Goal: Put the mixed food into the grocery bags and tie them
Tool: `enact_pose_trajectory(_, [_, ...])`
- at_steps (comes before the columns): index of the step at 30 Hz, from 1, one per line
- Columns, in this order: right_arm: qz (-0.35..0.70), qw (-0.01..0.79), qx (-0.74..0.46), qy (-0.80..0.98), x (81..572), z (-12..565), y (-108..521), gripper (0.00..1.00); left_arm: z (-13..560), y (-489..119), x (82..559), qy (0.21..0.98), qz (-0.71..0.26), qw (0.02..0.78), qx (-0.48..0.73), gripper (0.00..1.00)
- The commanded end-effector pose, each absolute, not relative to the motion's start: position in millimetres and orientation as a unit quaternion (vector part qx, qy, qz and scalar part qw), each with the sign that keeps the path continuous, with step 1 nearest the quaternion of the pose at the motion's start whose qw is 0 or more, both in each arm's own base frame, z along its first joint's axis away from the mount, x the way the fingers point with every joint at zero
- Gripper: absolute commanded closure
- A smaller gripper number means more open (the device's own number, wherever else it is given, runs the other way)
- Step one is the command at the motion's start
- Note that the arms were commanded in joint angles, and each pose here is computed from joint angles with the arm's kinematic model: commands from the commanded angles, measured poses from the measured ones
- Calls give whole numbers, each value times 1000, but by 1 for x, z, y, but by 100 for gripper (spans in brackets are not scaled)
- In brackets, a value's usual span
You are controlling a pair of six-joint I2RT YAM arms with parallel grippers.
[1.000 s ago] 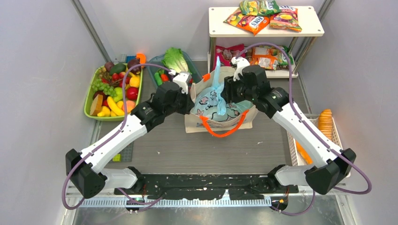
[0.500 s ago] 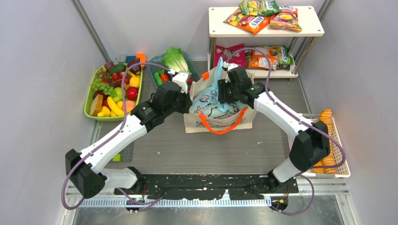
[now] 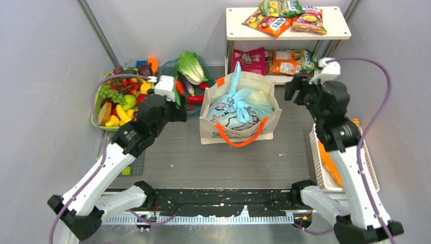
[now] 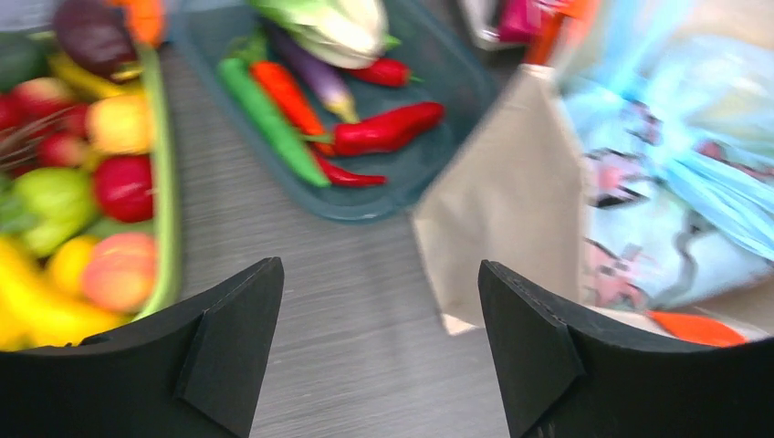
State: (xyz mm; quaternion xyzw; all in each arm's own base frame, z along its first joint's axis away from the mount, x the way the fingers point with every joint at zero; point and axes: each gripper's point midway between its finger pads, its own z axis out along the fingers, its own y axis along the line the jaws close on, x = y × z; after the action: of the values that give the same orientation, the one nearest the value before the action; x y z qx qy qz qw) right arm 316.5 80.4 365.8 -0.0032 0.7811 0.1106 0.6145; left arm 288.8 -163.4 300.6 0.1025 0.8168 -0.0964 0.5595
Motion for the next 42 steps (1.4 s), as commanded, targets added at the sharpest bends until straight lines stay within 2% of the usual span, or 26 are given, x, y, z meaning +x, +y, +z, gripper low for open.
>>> enact_pose_trajectory(1, [18,638,84,765,311,342,22,22,295,-80,293,816,-9,578,5,19])
enact_pose_trajectory(4, [-26,667,146,730,309,328,-9,20,268,-40,299,815,8,575,-78,18])
enact_pose_trajectory(5, [-39,652,146,743,312,293,-11,20,261,-32,300,810,14,578,-99,18])
enact_pose_trajectory(6, [-41,679,149,718,317,299,-15,20,254,-25,301,803,22,584,-115,18])
enact_pose_trajectory(7, [-54,666,136,731,318,263,-15,20,247,-20,303,795,31,591,-130,18])
enact_pose_trajectory(8, [-46,700,142,698,324,273,-15,21,239,-16,305,788,37,599,-139,17])
enact_pose_trajectory(9, [-59,688,130,712,323,236,-16,22,230,-14,308,781,42,605,-147,16])
enact_pose_trajectory(10, [-47,723,129,678,327,249,-14,22,221,-12,311,775,45,611,-155,16])
enact_pose_trajectory(11, [-61,712,104,692,326,217,-13,23,207,-11,315,768,48,618,-161,15])
enact_pose_trajectory(12, [-49,745,84,660,329,230,-7,23,198,-10,319,761,50,625,-164,14])
enact_pose_trajectory(13, [-69,730,52,678,330,202,-6,23,190,-9,323,755,55,632,-163,14])
enact_pose_trajectory(14, [-66,749,45,657,332,210,-3,22,181,-7,326,752,69,638,-152,14])
enact_pose_trajectory(24, [-92,718,47,689,349,142,-10,18,182,15,337,702,166,685,-103,7])
enact_pose_trajectory(30, [-92,703,52,704,359,127,-14,21,188,10,337,683,137,713,-83,7])
enact_pose_trajectory(31, [-93,698,52,708,358,125,-15,16,188,9,338,682,133,715,-78,7])
enact_pose_trajectory(33, [-97,698,52,707,360,125,-15,1,190,11,336,676,131,722,-75,7])
enact_pose_trajectory(38, [-97,699,49,707,359,126,-15,4,181,21,334,679,160,714,-55,7])
enact_pose_trajectory(40, [-95,701,48,706,360,126,-14,4,160,23,337,708,161,685,-62,6])
enact_pose_trajectory(42, [-94,699,46,708,360,126,-13,5,144,19,340,703,146,694,-44,8])
